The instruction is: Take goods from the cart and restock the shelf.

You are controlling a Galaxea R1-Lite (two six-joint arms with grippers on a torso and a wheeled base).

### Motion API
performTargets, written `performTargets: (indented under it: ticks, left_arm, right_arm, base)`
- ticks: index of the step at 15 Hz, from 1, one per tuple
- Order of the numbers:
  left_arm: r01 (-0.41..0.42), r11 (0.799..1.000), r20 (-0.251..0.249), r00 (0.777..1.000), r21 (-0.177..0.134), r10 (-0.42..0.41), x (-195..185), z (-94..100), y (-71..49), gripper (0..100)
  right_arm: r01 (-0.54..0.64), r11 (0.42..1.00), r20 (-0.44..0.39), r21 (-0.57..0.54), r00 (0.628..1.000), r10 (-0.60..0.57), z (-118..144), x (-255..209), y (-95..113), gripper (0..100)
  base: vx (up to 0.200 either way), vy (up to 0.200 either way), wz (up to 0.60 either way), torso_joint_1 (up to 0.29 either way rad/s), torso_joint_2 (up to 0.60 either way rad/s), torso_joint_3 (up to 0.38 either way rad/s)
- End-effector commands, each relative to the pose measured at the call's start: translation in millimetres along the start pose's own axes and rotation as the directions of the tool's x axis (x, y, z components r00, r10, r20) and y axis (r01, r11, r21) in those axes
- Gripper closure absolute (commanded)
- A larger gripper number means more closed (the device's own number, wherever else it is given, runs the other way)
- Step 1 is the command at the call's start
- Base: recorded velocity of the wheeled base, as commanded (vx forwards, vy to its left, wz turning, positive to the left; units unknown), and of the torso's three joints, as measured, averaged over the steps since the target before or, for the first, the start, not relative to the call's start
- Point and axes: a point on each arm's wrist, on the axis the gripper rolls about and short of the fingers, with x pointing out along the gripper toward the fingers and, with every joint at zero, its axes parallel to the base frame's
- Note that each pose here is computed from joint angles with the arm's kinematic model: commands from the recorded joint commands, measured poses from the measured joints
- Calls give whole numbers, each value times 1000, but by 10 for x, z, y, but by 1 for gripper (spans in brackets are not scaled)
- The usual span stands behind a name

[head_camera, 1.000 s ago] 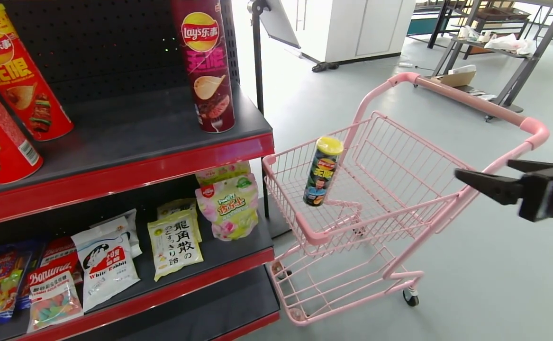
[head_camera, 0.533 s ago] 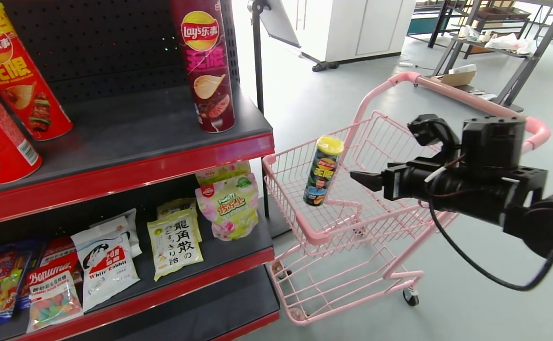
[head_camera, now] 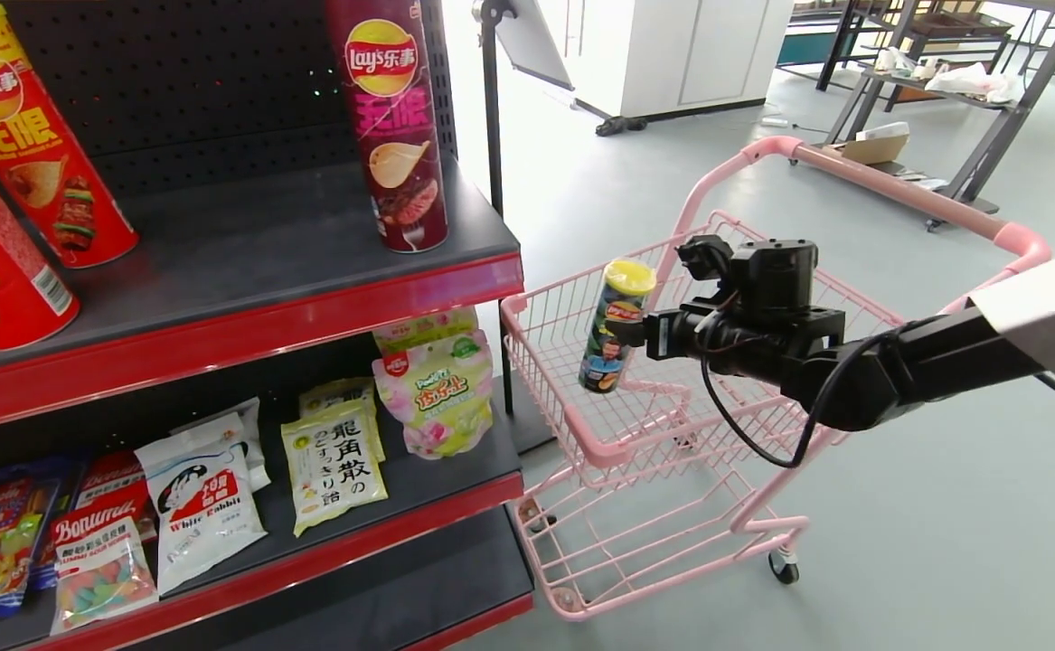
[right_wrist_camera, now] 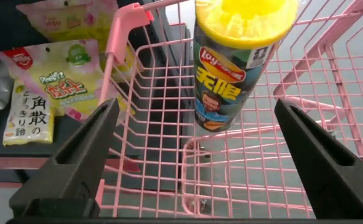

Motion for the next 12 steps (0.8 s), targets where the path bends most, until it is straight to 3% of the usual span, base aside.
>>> performTargets:
  ticks: [1,12]
  left_arm:
    - [2,1000,-12,1000,1,-2,21,8,-1,0]
    - [-2,1000,-25,1000,2,2,34,-12,-5,0]
  right_arm:
    - [11,1000,-18,16,1000,-11,-119,211,-44,0]
    - [112,989,70,93,990,-119,-97,742,-228,0]
  base:
    - [0,0,0,0,0,0]
    - [0,0,0,0,0,0]
